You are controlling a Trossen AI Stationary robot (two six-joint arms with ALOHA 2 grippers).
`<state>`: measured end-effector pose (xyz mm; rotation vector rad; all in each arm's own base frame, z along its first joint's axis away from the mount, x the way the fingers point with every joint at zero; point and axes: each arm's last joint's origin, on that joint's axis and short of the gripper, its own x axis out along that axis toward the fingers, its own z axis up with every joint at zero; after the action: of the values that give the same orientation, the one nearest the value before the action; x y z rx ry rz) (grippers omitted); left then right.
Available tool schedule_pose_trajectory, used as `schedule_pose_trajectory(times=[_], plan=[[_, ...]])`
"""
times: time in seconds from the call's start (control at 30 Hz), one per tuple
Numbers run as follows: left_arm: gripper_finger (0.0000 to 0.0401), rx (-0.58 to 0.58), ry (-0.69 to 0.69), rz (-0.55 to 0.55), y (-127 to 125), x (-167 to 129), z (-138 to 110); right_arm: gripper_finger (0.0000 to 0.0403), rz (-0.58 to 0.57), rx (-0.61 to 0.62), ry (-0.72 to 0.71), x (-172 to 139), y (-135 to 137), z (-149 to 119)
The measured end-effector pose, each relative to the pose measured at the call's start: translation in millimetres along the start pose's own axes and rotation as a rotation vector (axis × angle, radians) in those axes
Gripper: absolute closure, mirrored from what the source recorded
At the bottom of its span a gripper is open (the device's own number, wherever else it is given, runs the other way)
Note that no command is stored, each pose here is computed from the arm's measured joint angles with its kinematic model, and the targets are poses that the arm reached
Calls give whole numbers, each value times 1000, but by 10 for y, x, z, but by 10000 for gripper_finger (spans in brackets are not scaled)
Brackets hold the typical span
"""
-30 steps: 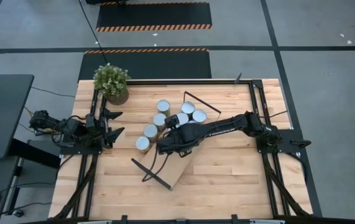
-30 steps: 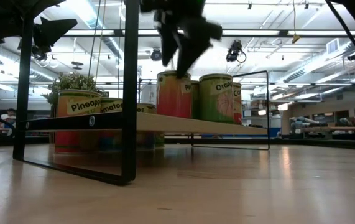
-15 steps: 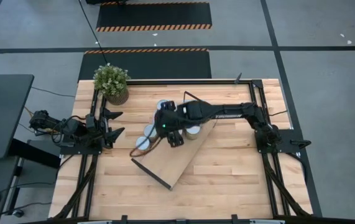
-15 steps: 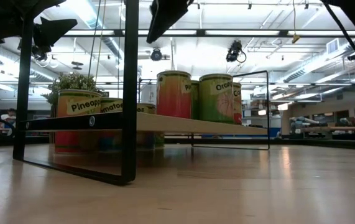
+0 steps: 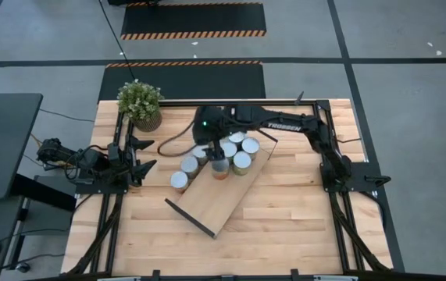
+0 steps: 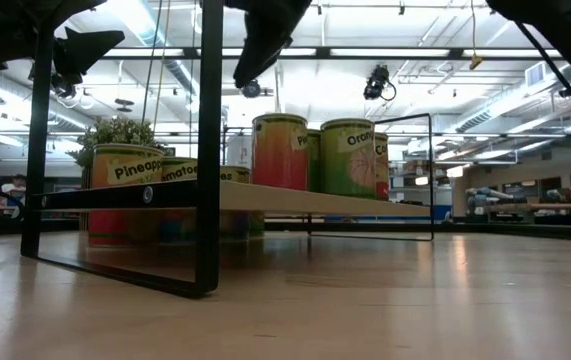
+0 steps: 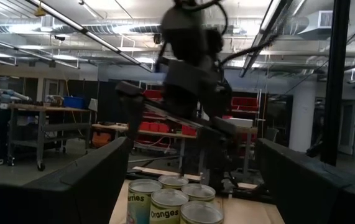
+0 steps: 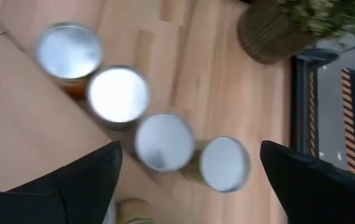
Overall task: Pick and place cans onto a shelf
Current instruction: Move the canned corn from the right to the left on the shelf
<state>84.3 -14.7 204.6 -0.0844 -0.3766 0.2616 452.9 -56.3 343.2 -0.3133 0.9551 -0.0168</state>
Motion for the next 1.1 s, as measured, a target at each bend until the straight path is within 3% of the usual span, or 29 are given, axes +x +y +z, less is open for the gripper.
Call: schedule_pose_trajectory(times=[0.43,0.7,0.87,1.1], plan=[[46,72,7,44,13,0,-1,25,-5,65,31,1,-582,-283],[46,96,30,108,30,-2,-16,38,16,19,358,-241,-343,-505],[46,125,31,109,31,-2,-16,42,-5,107,356,-590,-279,-522],[46,152,33,109,31,-2,-17,43,-45,86,272,-910,15,-389]])
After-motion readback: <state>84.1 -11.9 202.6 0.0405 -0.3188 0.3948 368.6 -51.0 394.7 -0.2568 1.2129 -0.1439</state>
